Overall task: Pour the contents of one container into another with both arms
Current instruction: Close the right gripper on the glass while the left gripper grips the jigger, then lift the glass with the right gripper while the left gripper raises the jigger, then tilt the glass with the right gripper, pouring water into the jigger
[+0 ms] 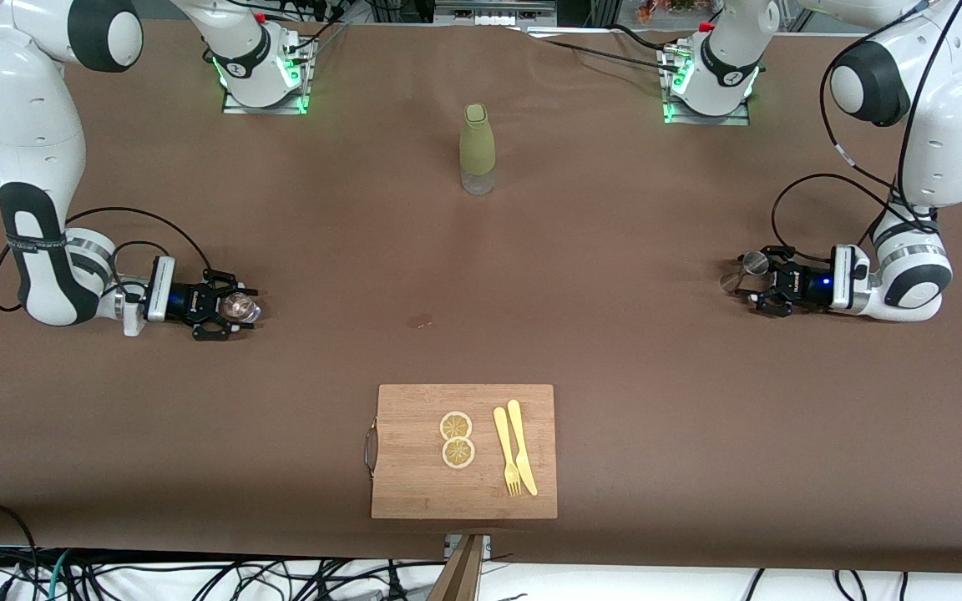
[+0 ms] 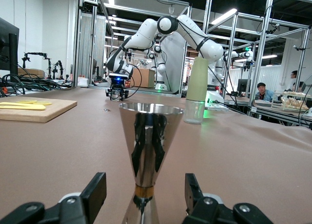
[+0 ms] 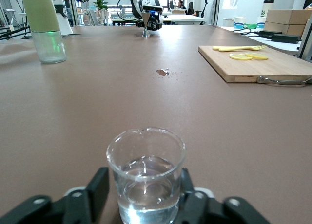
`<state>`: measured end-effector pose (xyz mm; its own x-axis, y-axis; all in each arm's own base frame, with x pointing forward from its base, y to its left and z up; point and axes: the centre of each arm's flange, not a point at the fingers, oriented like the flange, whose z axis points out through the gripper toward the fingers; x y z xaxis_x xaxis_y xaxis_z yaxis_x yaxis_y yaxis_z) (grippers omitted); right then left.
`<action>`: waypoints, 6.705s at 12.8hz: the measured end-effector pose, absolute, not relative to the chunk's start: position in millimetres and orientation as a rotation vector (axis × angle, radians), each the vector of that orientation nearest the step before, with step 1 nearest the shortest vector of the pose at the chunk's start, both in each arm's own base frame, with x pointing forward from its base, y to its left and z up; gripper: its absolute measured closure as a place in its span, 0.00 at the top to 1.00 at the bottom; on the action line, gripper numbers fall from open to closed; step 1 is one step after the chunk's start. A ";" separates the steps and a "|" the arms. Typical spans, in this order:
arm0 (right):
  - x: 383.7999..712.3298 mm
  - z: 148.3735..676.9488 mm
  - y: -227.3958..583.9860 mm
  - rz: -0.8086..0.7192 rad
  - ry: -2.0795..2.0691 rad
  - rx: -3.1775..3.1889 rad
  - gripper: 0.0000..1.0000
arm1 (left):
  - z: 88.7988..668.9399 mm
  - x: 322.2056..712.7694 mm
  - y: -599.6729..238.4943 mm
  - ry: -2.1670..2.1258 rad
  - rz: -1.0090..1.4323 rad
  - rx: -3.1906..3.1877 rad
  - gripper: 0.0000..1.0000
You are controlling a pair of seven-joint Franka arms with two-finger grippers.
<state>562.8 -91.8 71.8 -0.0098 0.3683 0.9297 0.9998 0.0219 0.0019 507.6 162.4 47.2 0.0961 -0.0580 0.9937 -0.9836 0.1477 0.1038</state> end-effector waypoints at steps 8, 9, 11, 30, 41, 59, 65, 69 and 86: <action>562.8 71.7 -91.8 -0.995 -1.496 -1.462 0.49 | 49.0 505.0 168.4 -1.234 1.001 1.183 0.38; 563.0 71.8 -91.8 -0.996 -1.496 -1.462 0.49 | 49.2 504.8 169.3 -1.234 1.002 1.184 0.27; 566.3 74.5 -92.1 -0.995 -1.492 -1.468 0.49 | 49.1 504.5 169.7 -1.233 1.003 1.184 0.20; 625.7 295.9 -5.9 -0.867 -1.392 -1.747 0.49 | 71.6 592.5 -86.7 -1.236 1.073 1.048 0.20; 605.7 399.0 111.2 -0.696 -1.464 -1.944 0.49 | 101.2 588.9 -315.5 -1.088 1.109 1.266 0.20; 546.6 428.8 259.9 -0.500 -1.725 -2.102 0.49 | 113.5 554.8 -458.0 -1.052 1.100 1.311 0.20; 537.6 422.0 262.2 -0.434 -1.832 -2.153 0.49 | 112.7 559.4 -461.8 -1.057 1.112 1.309 0.20; 528.4 414.9 281.7 -0.389 -1.871 -2.204 0.49 | 111.7 559.1 -464.6 -1.071 1.115 1.323 0.20; 541.5 372.4 315.0 -0.326 -1.941 -2.270 0.49 | 94.7 553.6 -466.4 -1.156 1.180 1.292 0.20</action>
